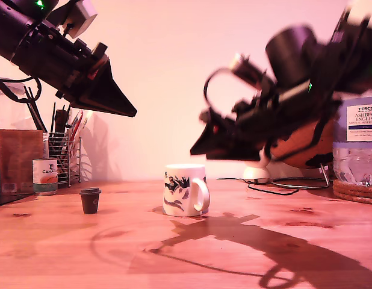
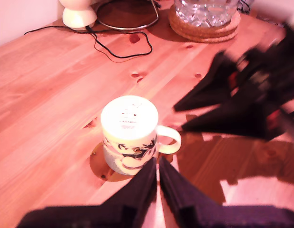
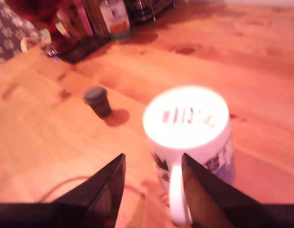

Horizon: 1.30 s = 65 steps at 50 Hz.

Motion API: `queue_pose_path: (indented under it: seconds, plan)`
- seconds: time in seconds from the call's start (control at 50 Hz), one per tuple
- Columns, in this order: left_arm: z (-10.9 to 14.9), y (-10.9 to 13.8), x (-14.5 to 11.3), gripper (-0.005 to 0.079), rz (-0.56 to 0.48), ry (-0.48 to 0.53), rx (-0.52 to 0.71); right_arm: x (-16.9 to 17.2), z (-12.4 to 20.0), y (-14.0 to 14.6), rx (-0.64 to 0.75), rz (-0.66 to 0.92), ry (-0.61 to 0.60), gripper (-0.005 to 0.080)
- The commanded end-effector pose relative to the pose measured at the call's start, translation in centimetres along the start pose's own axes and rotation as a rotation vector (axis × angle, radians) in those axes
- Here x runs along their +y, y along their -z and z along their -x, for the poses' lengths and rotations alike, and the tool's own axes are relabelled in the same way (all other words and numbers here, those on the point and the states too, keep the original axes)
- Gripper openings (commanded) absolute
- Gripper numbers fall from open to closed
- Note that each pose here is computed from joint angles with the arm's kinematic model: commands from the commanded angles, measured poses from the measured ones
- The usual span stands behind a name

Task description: Lift the coffee cup and remove the coffee capsule that is hidden under it

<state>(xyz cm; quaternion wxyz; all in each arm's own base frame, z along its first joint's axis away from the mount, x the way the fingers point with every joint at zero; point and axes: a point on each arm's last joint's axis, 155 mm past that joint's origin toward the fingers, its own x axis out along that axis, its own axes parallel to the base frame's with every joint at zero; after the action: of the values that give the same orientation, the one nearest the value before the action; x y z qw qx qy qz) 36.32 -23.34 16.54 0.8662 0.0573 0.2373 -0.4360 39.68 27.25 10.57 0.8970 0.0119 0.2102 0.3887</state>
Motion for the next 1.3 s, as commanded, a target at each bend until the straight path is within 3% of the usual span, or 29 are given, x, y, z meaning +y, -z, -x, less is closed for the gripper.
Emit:
queue_pose_path:
  seconds: [0.0, 0.12, 0.32, 0.82, 1.28]
  plan:
    - [0.7, -0.5, -0.1, -0.0021, 0.004, 0.006, -0.021, 0.4, 0.5, 0.7, 0.031, 0.000, -0.008, 0.0336]
    - [1.1, -0.9, 0.1, -0.0021, 0.022, 0.009, -0.036, 0.8, 1.6, 0.3, 0.055, 0.022, -0.006, 0.0260]
    - [2.5, -2.1, 0.5, -0.0021, 0.018, -0.012, -0.078, 1.4, 3.7, -1.8, 0.037, 0.040, 0.010, -0.0019]
    - [5.7, -6.6, -1.2, -0.0021, -0.026, 0.004, -0.227, 1.1, 9.1, -6.4, -0.036, 0.063, 0.150, -0.0013]
    - [9.8, -6.3, -2.7, -0.0021, -0.041, -0.035, -0.269, 3.2, 14.0, -8.2, -0.062, 0.126, 0.161, -0.0013]
